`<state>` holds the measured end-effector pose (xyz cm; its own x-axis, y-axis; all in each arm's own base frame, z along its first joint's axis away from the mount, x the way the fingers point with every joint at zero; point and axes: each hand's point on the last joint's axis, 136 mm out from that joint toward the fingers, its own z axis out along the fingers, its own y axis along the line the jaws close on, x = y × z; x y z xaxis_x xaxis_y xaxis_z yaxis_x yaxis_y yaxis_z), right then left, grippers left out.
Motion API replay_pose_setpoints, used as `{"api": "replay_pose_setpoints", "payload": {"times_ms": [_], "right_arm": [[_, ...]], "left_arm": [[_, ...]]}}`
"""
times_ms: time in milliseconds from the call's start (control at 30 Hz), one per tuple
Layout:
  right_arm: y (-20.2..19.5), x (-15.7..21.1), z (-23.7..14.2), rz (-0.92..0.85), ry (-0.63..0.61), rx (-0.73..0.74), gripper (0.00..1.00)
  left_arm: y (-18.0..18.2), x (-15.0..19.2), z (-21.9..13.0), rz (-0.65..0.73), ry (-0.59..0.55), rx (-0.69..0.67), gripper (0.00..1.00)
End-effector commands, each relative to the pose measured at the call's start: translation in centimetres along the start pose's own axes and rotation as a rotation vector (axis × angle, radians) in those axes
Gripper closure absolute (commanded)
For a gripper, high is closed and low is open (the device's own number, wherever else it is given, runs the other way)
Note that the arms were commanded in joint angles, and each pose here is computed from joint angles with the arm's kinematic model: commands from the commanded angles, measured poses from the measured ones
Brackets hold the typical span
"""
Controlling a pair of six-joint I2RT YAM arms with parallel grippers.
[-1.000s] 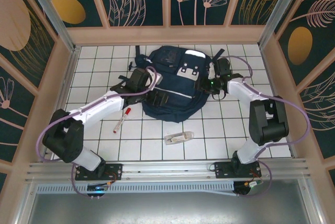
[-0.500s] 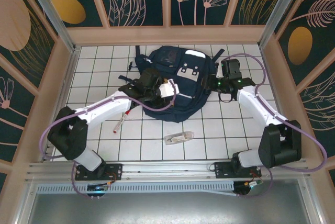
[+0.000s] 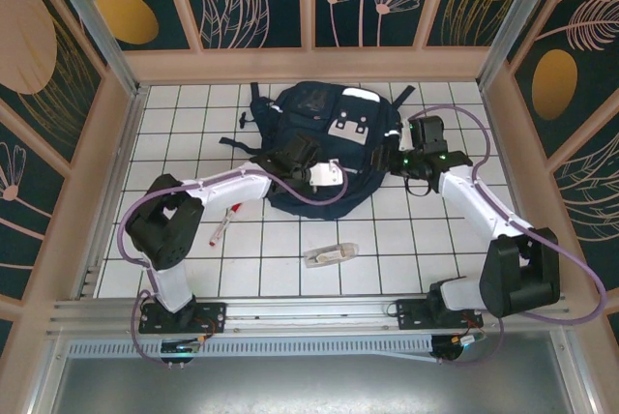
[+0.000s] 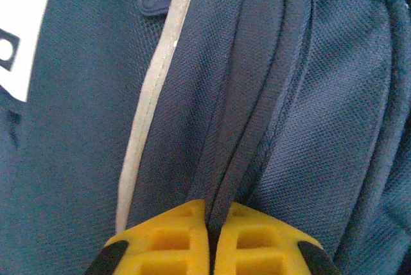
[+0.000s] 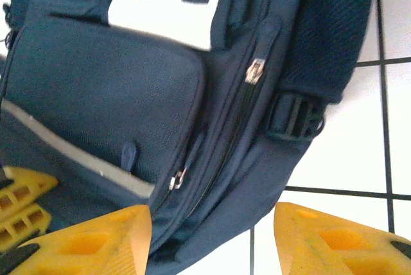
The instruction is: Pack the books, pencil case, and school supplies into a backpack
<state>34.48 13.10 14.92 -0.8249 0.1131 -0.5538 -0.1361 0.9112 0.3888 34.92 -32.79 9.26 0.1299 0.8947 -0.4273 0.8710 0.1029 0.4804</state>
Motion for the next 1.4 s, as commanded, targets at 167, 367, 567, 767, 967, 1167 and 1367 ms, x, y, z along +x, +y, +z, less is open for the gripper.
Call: {"api": "replay_pose_setpoints", "payload": {"times_ms": [167,367,567,767,967,1167,1367], "right_arm": [[2.1,2.3,0.2,-0.471,0.04,-0.179,0.46],[4.5,3.5,-0.1,-1.023,-0.032,-0.369,0.45],[4.5,1.9,1.1,-1.178,-0.176,-0.425,0.5],[3.7,2.1,3.3,-1.199,-0.126,-0.456,0.61],[3.8,1.5,3.9,-1.211,-0.171,-0.449,0.63],[3.0,1.2,3.4,-1.255,-0.146,-0.425,0.56],[3.1,0.9,2.5,-1.247,-0.17,-0.478,0.54]], "left_arm": [[1.9,-3.3,-4.7,-0.031,-0.165,-0.022,1.0],[1.9,-3.7,-6.9,-0.056,-0.272,0.016,1.0],[1.7,-3.4,-7.3,-0.061,-0.289,0.032,1.0],[1.9,-3.7,-7.2,-0.077,-0.316,0.041,1.0],[1.2,-3.8,-7.3,-0.057,-0.34,0.068,1.0],[0.8,-3.8,-7.3,-0.041,-0.338,0.086,1.0],[0.6,-3.8,-7.4,-0.035,-0.341,0.092,1.0]]}}
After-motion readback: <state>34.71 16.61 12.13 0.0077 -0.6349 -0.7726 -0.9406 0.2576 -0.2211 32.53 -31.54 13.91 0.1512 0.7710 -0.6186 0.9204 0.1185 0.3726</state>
